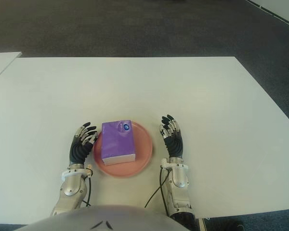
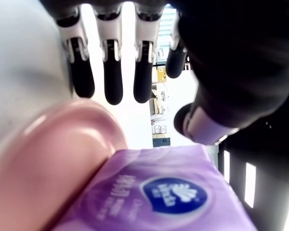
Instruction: Put the tissue paper into the plate.
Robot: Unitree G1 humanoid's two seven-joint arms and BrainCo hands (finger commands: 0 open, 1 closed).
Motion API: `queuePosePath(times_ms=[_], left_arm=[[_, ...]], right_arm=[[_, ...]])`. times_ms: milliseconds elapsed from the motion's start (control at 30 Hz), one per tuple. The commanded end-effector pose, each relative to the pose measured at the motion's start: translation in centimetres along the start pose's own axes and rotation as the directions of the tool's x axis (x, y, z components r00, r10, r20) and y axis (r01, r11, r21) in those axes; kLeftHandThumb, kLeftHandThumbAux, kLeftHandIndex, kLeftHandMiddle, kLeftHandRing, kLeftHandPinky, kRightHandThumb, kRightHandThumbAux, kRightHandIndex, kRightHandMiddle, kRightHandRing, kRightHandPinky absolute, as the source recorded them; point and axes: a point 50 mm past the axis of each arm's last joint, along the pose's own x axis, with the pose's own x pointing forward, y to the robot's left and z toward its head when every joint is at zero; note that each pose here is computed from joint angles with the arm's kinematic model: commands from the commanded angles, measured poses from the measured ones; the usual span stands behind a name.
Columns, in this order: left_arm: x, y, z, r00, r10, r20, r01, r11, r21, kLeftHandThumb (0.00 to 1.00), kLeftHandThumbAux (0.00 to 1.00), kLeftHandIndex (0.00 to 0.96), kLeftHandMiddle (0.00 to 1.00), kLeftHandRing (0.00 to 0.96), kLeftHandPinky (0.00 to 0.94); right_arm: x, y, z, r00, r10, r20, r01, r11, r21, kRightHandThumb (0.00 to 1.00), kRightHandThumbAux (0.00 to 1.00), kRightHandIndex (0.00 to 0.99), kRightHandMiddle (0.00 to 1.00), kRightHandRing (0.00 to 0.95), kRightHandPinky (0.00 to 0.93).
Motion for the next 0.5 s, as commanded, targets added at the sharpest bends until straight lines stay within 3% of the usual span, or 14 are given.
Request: queuePosePath(times_ms=[33,500], left_arm=[[-0.20,-1.07,-0.02,1.000,-0.010,-0.008,0.010,1.000,-0.029,0.268,0.695,0.191,0.293,0.318,0.344],[0.27,-1.70,-0.40,0.996,-0.070,0.049,0.071,0.997,-0.035,0.248,0.656,0.219,0.290,0.312,0.340]], right_arm=[[-0.85,-0.74,-1.48,0.996,-0.023,-0.089,0.021,1.000,-0.019,0.296,0.614,0.143,0.234,0.184,0.123],[-0.48,-1.40,-1.47,0.996,-0.029,-0.081,0.026,0.999,-0.036,0.306,0.625,0.146,0.242,0.188,0.141]])
